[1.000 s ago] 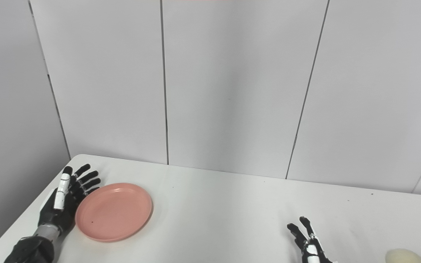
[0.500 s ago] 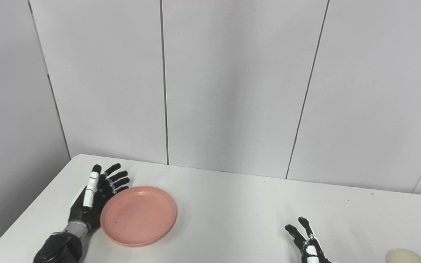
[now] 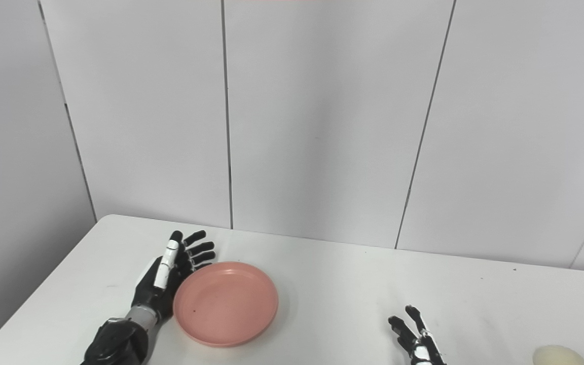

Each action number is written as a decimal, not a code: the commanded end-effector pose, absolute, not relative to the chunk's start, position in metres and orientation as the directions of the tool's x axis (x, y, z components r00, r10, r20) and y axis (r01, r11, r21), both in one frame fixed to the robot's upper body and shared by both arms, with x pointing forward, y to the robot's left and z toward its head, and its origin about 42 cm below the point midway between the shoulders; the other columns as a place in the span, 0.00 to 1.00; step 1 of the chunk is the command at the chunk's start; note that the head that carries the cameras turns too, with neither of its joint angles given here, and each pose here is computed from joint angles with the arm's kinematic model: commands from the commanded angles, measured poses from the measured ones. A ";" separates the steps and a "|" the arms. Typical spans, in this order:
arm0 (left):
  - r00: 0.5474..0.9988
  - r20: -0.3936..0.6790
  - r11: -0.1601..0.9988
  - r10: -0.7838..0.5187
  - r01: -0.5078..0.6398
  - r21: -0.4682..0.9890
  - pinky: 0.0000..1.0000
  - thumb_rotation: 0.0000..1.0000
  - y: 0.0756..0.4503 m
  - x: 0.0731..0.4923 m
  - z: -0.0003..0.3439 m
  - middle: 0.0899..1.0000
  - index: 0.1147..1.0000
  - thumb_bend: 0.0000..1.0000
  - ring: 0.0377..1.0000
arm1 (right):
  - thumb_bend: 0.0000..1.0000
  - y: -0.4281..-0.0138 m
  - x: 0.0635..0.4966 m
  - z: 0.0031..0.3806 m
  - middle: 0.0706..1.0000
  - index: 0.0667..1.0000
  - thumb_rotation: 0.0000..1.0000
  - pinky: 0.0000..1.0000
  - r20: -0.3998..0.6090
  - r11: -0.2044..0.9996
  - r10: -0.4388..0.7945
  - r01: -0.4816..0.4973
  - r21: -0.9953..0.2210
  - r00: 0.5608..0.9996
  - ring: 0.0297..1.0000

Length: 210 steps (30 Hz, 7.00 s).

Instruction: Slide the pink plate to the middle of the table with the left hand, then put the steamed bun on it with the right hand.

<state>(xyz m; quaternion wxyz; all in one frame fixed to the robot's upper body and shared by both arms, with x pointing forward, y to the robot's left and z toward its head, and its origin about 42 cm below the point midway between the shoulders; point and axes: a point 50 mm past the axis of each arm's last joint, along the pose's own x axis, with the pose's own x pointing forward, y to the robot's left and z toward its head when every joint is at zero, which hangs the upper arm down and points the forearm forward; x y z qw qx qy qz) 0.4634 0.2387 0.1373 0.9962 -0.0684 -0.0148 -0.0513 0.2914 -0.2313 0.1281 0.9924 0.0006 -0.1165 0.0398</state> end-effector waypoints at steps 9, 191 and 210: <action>0.993 0.055 0.979 -0.104 0.112 -0.169 0.80 0.92 0.194 0.464 0.150 0.77 0.76 0.73 0.79 | 0.70 -0.208 0.279 0.116 0.80 0.90 1.00 0.90 0.161 0.998 0.064 -0.067 0.013 0.985 0.86; 0.970 -0.032 0.923 -0.241 0.219 -0.317 0.79 0.96 0.066 0.420 0.126 0.81 0.85 0.63 0.81 | 0.52 -0.335 0.375 0.363 0.39 0.50 0.00 0.22 0.135 0.267 0.138 0.094 -0.959 0.981 0.26; 0.967 -0.020 0.924 -0.255 0.238 -0.298 0.80 0.95 0.046 0.418 0.120 0.80 0.86 0.62 0.80 | 0.52 -0.237 0.378 0.336 0.39 0.49 0.00 0.25 0.115 0.334 0.353 -0.010 -0.942 0.929 0.30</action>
